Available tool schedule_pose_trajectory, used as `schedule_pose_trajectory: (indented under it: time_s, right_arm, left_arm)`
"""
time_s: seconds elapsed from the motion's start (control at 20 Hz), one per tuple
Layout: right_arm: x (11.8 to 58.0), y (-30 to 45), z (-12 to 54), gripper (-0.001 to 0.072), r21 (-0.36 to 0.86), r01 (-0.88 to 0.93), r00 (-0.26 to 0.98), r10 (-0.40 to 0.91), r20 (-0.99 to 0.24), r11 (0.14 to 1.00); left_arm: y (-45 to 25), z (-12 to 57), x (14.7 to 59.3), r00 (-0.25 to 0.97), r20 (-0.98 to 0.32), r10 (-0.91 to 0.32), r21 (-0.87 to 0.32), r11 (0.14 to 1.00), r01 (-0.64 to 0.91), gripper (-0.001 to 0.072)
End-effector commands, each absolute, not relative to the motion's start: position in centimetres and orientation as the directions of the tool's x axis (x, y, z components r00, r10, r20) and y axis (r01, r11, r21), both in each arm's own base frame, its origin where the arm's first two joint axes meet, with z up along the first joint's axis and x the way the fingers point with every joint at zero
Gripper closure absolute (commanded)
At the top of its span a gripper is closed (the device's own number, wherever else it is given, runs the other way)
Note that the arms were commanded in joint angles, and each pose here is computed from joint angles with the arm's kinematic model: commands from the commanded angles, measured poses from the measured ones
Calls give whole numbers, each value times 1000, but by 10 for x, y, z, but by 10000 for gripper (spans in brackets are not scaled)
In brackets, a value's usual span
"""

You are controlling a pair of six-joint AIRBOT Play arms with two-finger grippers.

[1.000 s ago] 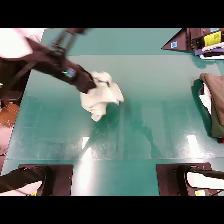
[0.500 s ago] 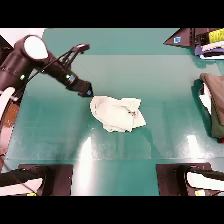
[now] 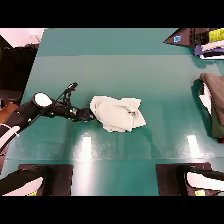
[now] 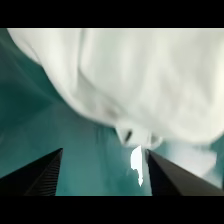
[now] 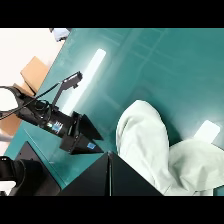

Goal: Fold the shirts.

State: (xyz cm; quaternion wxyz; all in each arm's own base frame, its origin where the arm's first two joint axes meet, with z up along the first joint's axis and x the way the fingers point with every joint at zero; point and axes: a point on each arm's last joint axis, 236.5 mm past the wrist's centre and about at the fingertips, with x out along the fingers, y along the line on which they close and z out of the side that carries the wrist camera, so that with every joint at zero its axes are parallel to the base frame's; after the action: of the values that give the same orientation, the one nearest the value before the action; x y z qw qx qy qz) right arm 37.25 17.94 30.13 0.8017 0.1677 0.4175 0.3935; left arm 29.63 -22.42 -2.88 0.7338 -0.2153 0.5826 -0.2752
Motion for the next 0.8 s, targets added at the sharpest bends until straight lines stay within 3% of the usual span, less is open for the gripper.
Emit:
schedule_pose_trajectory:
  time_s: [0.0, 0.2, 0.25, 0.35, 0.4, 0.6, 0.75]
  right_arm:
    - [371, 179, 301, 696, 597, -492, 336, 771, -541, 633]
    - [371, 179, 301, 695, 597, -492, 336, 771, -541, 633]
    - [371, 179, 301, 696, 597, -492, 336, 771, -541, 633]
    - [370, 179, 300, 696, 597, -492, 334, 771, -542, 633]
    - [370, 179, 299, 695, 595, -492, 332, 769, -547, 636]
    - [370, 144, 252, 696, 494, -397, 320, 621, -715, 773]
    - [363, 122, 191, 695, 467, -281, 237, 532, -813, 839]
  left_arm:
    - [-229, -42, 325, 307, -685, -660, -681, 731, 51, 89]
    - [-241, -59, 329, 277, -693, -666, -690, 723, 13, 90]
    - [-242, -57, 332, 280, -691, -667, -691, 723, 17, 133]
    - [-245, -51, 336, 281, -684, -673, -694, 719, 37, 524]
    - [-248, -45, 337, 276, -676, -683, -696, 715, 66, 679]
    - [-261, 8, 324, 122, -678, -724, -670, 678, 302, 678]
    - [-250, 70, 322, 115, -719, -685, -554, 665, 501, 677]
